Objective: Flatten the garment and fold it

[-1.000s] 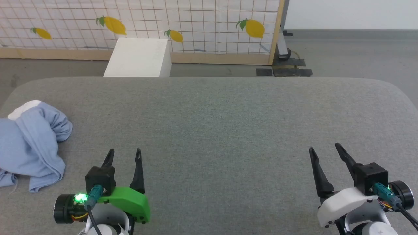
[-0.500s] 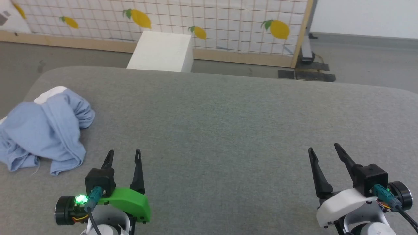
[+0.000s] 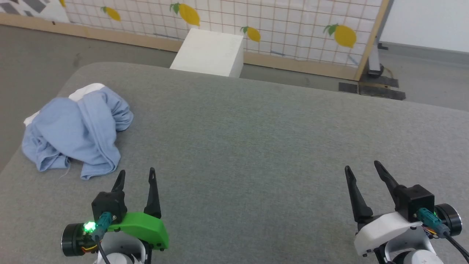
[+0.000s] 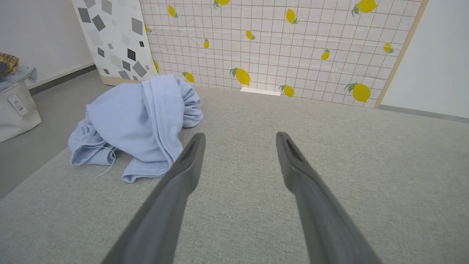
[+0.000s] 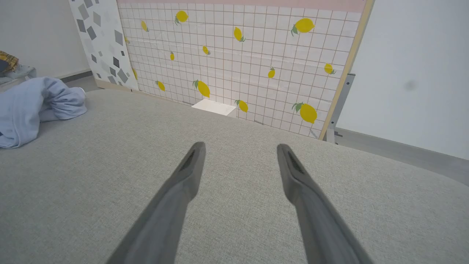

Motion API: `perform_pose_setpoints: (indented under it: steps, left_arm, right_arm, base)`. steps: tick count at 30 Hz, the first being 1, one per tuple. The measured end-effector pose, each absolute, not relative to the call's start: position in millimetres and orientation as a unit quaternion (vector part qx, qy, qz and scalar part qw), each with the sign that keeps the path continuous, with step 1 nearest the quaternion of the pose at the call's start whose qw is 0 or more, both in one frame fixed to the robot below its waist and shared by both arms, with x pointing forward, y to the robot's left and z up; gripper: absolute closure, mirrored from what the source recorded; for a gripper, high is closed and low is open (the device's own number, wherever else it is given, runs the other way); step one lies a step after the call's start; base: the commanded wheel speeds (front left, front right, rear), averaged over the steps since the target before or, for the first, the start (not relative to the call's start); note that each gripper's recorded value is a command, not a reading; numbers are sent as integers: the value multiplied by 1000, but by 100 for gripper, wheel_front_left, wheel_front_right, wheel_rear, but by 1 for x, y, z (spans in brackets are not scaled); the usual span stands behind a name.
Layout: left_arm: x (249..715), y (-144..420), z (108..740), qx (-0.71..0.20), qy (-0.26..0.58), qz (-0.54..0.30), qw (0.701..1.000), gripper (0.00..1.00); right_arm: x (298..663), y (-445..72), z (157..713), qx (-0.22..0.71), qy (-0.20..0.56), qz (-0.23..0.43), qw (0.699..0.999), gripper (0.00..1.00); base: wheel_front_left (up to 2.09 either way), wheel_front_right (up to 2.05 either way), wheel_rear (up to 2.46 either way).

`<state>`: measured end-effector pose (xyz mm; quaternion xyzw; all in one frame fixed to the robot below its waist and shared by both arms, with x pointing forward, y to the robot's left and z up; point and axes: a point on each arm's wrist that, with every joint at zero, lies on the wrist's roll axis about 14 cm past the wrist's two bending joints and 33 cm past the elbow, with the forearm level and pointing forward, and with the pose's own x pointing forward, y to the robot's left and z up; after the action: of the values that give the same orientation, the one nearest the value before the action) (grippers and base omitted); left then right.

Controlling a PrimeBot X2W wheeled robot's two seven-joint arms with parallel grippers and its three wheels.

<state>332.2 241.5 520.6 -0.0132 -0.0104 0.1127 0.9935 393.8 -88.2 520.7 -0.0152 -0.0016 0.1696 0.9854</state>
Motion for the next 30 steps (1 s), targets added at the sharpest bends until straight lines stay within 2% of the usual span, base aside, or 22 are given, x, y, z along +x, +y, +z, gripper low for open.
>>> perform_pose_setpoints:
  steps: [30]
  left_arm:
    - [289,294,518,-23,-27,215,976,0]
  right_arm:
    - [401,-27,520,-6,-14,254,967,0]
  base:
    - [0,0,0]
